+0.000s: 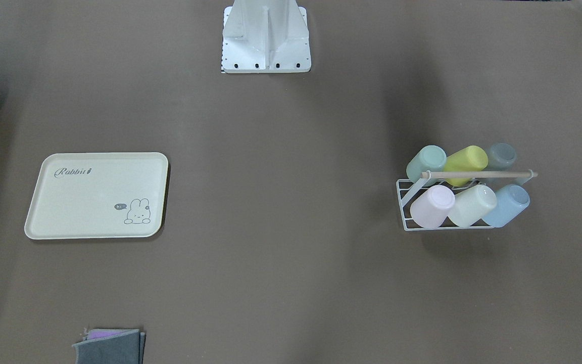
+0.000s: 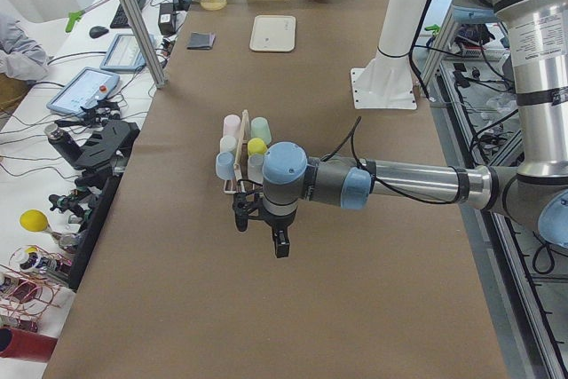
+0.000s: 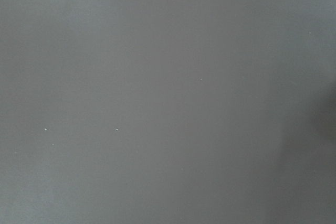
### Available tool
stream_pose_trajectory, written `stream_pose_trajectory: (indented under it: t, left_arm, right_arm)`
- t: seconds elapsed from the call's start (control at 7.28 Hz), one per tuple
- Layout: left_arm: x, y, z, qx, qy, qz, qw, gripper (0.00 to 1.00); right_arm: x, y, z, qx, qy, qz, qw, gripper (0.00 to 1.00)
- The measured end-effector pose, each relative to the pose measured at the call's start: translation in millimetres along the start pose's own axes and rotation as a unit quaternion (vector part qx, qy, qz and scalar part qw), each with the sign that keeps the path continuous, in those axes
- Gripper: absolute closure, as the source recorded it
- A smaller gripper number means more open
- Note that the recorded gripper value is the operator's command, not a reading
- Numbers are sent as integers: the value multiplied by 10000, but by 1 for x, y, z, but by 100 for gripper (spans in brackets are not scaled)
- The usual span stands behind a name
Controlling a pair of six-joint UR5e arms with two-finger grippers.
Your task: Pick up and place green cup on tray
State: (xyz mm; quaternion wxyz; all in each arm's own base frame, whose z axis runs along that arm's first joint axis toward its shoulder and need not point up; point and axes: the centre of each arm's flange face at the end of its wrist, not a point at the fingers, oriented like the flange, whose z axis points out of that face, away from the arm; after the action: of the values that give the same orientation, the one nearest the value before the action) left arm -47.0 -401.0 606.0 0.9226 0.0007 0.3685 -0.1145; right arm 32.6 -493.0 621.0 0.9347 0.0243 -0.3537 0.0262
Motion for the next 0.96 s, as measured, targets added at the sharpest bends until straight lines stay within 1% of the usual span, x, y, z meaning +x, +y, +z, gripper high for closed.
stream_pose_trajectory:
  t: [0.41, 0.55, 0.82, 0.96]
  left_arm:
    - [8, 5, -8, 6, -14, 42, 10000, 2]
    - [9, 6, -7, -36, -24, 33, 10000, 2]
    - [5, 10, 0, -355, -129, -201, 9991, 2]
    - [9, 8, -1, -439, -142, -188, 9988, 2]
  right_arm:
    - [-2, -1, -2, 19, -9, -8, 10000, 0]
    - [-4, -2, -4, 41, -12, -4, 10000, 0]
    - [-12, -4, -3, 56, -28, 199, 9998, 0]
    - [-20, -5, 0, 33, -66, 326, 9994, 0]
